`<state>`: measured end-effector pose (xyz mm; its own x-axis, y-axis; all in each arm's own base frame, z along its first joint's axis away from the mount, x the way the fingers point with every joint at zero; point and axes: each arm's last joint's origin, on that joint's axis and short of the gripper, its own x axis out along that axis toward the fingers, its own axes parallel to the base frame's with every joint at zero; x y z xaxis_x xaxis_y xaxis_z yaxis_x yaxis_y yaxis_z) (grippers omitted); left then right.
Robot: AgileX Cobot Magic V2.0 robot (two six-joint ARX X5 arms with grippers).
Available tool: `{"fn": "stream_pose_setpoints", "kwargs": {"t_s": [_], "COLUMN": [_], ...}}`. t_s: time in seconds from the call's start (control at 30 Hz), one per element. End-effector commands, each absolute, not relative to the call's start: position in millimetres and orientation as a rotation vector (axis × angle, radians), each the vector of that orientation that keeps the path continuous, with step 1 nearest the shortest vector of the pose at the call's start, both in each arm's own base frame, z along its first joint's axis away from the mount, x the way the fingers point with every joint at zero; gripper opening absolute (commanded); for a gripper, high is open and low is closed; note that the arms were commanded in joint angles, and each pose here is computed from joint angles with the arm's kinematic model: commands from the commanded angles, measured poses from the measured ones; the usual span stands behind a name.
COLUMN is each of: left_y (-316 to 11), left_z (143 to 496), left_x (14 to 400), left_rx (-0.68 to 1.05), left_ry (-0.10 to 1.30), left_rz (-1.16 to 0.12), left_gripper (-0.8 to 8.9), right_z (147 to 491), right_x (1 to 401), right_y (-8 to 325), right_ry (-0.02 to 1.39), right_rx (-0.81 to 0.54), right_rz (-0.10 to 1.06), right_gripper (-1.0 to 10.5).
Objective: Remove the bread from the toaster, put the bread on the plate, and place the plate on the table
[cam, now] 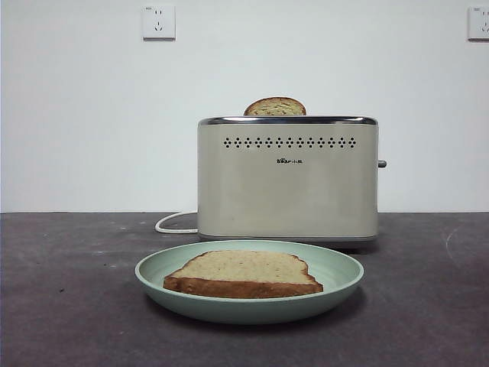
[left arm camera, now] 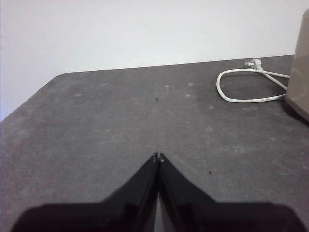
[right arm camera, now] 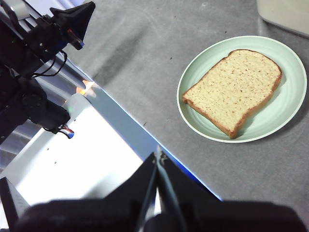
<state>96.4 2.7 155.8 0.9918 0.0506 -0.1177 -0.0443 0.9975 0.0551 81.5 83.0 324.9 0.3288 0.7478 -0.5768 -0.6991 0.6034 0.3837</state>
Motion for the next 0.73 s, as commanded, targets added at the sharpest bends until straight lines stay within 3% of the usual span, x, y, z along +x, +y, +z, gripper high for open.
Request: {"fn": "stream_pose_setpoints", "kwargs": {"t_s": [0.03,0.73], "left_y": [3.1,2.8], "left_z": [147.2,147.6], "left_x": [96.1,96.2], "left_rx": [0.041,0.026], "left_ry": [0.178,0.174], "left_rz": [0.052,0.044], "left_gripper": [-0.04,-0.04], "right_z": [324.1,324.1], "right_x": [81.6,81.8], "right_y": [83.2,83.1], "right_ry": [0.793,0.782], "right_rx": [0.071,0.054], "right_rz": [0.946,0.945], "right_gripper": [0.0,0.0]}}
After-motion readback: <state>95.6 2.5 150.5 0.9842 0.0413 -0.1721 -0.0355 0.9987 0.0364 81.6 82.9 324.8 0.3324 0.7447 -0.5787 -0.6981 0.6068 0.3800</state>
